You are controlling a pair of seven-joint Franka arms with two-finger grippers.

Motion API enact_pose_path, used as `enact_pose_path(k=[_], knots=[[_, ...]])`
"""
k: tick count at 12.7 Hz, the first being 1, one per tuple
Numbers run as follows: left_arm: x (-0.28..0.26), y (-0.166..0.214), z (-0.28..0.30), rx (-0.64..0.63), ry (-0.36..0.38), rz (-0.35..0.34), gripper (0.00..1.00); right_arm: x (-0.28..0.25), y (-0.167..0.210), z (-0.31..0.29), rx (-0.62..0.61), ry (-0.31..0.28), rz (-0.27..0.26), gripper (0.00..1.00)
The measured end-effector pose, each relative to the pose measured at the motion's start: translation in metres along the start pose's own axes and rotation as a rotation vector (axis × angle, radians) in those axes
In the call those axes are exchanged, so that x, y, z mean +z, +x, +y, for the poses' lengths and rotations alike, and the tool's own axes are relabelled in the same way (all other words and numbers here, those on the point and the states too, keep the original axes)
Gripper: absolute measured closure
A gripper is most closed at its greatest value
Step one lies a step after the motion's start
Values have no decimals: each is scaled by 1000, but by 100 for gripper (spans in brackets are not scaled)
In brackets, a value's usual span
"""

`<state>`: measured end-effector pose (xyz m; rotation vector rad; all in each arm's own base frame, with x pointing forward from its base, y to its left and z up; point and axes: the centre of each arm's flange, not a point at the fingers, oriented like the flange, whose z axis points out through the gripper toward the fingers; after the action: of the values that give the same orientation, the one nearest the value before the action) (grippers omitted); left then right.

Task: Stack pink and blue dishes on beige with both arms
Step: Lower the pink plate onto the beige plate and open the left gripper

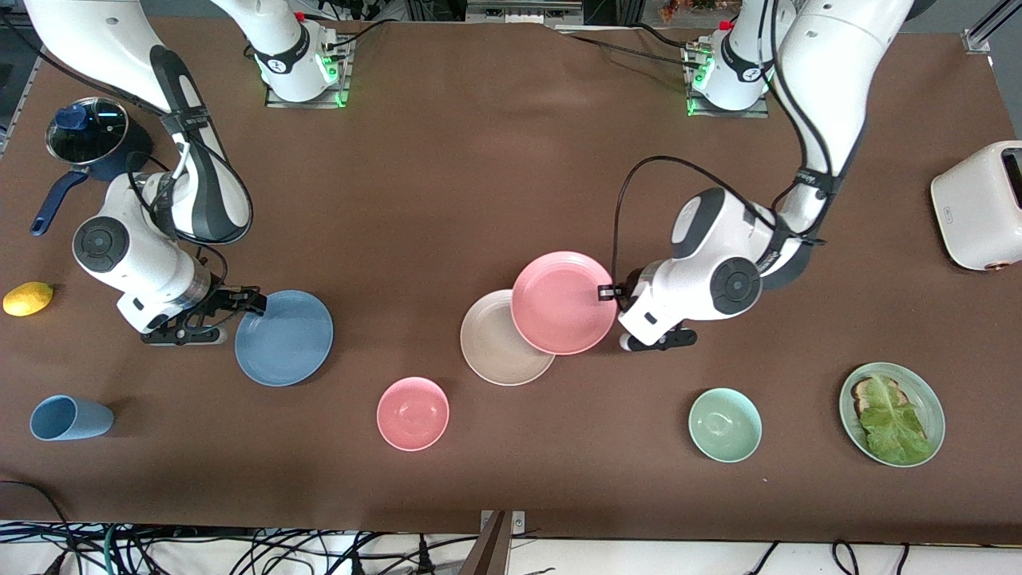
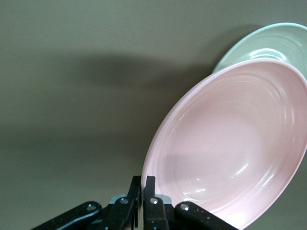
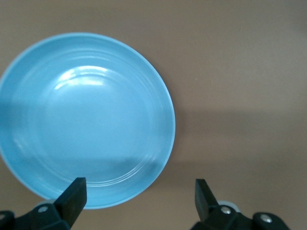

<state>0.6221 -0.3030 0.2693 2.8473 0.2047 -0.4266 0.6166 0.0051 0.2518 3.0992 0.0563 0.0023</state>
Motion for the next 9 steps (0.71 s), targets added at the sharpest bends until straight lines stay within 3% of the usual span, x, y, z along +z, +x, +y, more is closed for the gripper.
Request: enact_pose_path(k=[4, 9], knots=[[34, -8, 36, -6, 1, 36, 94, 20, 4, 20, 17, -7, 54, 1], [64, -6, 60, -53, -37, 109, 94, 48, 13, 30, 32, -12, 51, 4]])
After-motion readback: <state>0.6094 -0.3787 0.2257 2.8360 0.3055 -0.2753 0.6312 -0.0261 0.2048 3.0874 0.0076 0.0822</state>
